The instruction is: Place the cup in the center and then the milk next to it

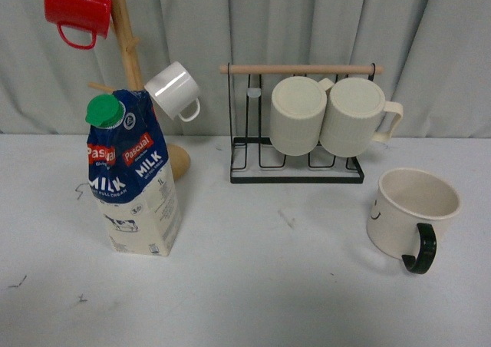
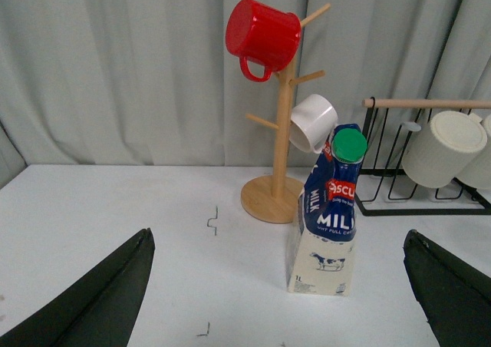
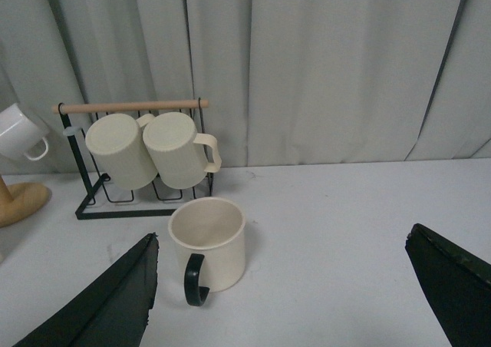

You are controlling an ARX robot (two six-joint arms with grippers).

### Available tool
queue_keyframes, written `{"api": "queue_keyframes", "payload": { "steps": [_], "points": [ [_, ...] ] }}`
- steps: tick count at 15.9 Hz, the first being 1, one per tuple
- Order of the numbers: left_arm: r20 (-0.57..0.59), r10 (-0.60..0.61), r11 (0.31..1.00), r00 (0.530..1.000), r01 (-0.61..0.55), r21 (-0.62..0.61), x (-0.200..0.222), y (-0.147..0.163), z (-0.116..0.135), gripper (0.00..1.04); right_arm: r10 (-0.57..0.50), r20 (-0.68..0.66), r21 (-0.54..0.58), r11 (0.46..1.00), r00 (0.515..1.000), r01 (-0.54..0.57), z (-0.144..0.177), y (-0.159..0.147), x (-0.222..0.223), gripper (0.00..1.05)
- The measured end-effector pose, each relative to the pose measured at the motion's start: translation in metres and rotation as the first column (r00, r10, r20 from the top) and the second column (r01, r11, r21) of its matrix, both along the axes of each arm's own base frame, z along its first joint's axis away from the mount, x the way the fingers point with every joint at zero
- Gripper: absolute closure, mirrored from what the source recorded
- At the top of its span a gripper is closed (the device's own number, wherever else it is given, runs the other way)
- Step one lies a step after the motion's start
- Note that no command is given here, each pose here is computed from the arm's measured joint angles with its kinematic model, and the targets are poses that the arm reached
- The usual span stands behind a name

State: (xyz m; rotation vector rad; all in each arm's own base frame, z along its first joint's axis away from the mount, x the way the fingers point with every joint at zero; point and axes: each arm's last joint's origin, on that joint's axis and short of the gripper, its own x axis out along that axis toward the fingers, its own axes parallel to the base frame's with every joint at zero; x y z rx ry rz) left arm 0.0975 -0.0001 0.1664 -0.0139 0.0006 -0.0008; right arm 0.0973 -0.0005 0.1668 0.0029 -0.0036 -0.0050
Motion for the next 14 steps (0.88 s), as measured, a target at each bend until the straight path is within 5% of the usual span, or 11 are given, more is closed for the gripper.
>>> {"api": "queue_keyframes", "payload": {
  "steps": [11,13,14],
  "points": [
    [0.000,0.000,1.000,1.000,0.000,0.000,0.000,0.000,0.000,0.07,0.000,0.000,0.000,1.000,1.000,0.000,0.000,0.000,0.000,0.06],
    [0.000,0.000,1.000,1.000,0.000,0.000,0.000,0.000,0.000,0.07,-0.150,-0.233,-0.052,0.989,0.961,0.141,0.003,0.001,0.009,0.06],
    [0.001,0.002,1.000,1.000,-0.002,0.000,0.000,0.000,0.000,0.07,-0.195,-0.245,-0.051,0.981,0.950,0.188,0.018,-0.006,0.020,0.06]
  ]
}}
